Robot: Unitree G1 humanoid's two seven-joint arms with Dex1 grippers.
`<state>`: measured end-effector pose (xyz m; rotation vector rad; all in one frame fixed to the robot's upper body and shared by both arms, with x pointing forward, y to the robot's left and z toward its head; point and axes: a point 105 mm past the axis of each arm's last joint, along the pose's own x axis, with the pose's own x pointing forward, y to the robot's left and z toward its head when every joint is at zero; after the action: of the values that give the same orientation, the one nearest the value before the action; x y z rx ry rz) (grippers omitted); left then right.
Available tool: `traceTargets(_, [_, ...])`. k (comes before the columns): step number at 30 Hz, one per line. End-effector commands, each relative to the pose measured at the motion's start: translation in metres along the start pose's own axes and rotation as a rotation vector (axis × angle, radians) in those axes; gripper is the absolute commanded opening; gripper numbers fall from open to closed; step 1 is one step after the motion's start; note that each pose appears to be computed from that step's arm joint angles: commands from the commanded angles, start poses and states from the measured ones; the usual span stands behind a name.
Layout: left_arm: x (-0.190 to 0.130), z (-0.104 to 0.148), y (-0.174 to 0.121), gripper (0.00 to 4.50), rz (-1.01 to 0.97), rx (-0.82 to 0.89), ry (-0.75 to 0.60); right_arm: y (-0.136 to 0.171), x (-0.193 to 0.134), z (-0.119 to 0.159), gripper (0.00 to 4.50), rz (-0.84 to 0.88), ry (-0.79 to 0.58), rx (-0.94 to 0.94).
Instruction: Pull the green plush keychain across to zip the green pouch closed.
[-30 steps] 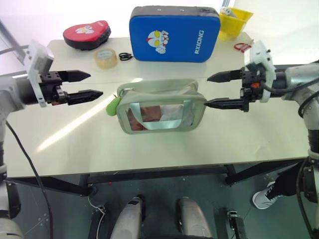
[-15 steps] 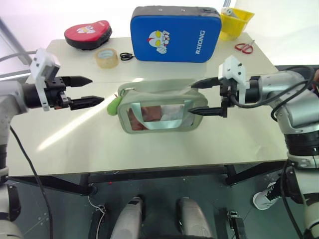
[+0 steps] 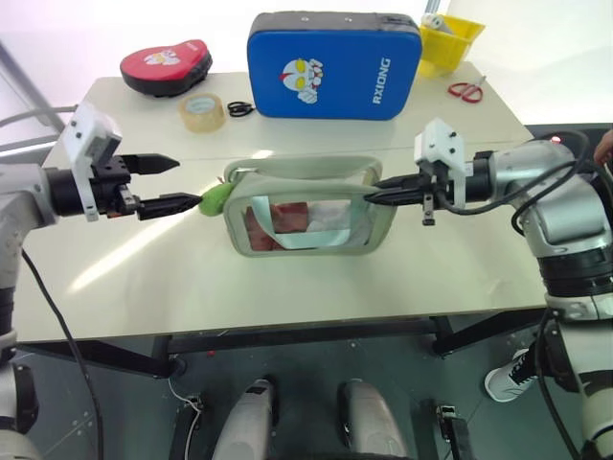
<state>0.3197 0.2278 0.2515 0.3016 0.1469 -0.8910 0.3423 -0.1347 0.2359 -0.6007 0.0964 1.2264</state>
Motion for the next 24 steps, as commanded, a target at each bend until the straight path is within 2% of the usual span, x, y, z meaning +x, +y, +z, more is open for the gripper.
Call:
traceTargets(1, [-0.001,0.001,0.014,4.5,0.071,-0.046,-0.062,-0.003,-0.003,0.017,0.03,-0.004,-0.031,-0.053])
traceTargets(6, [0.018,-0.016,0.011,4.5,0.048,-0.12,-0.074,-0.004,-0.004,0.018,0.03,-0.008,-0.031,-0.058])
traceTargets(12, [0.033,-0.019,-0.006,4.5,-0.053,-0.12,-0.062,-0.006,-0.006,0.019,0.03,-0.02,-0.029,-0.053])
traceTargets(20, [0.02,0.003,0.013,4.5,0.003,-0.05,-0.082,-0.007,-0.007,0.018,0.03,-0.028,-0.026,-0.05])
traceTargets(24, [0.013,0.016,0.006,4.5,-0.032,-0.02,-0.085,-0.007,-0.008,0.018,0.03,-0.03,-0.027,-0.049])
